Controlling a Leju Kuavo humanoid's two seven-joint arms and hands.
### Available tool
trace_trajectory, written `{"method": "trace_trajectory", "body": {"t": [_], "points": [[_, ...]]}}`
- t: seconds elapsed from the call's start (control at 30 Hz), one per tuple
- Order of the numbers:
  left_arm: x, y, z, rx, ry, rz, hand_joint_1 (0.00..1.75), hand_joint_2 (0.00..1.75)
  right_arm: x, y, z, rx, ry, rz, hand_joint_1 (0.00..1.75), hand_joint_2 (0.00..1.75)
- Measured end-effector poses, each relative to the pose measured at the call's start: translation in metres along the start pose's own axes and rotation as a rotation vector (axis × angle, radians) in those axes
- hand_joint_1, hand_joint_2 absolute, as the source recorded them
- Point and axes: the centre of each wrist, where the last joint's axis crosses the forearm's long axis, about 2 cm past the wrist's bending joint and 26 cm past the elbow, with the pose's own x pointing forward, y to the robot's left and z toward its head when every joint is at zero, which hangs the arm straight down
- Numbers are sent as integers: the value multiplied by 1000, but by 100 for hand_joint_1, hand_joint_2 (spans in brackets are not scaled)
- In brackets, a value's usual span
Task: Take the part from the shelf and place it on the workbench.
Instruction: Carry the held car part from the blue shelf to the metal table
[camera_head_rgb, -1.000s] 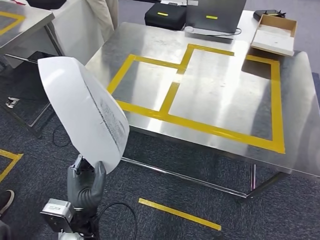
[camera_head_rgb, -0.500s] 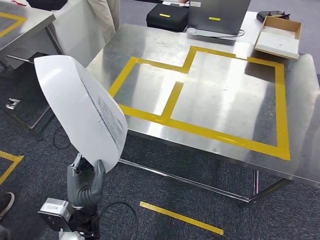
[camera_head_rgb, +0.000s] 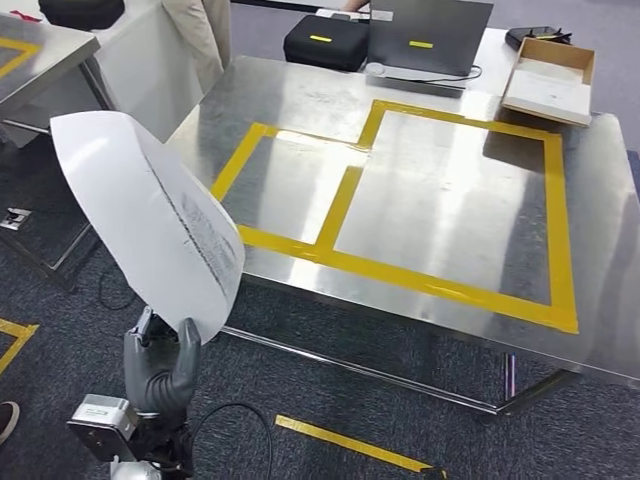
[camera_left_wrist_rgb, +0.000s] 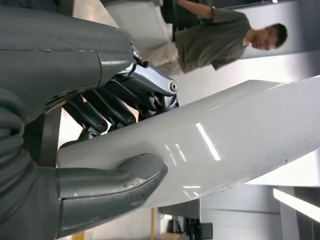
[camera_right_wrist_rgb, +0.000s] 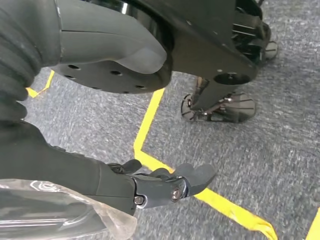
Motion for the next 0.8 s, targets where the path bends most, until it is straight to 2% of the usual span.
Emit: {"method": "trace_trajectory", "body": {"t": [0.4,0.8], "points": [[-2,5,-4,-8,-7,4,175,175,8,-2,0,12,24,6,0,175],[-3,7,-5,-9,-10,-4,175,175,4,-2,0,12,22,4,0,175]]}}
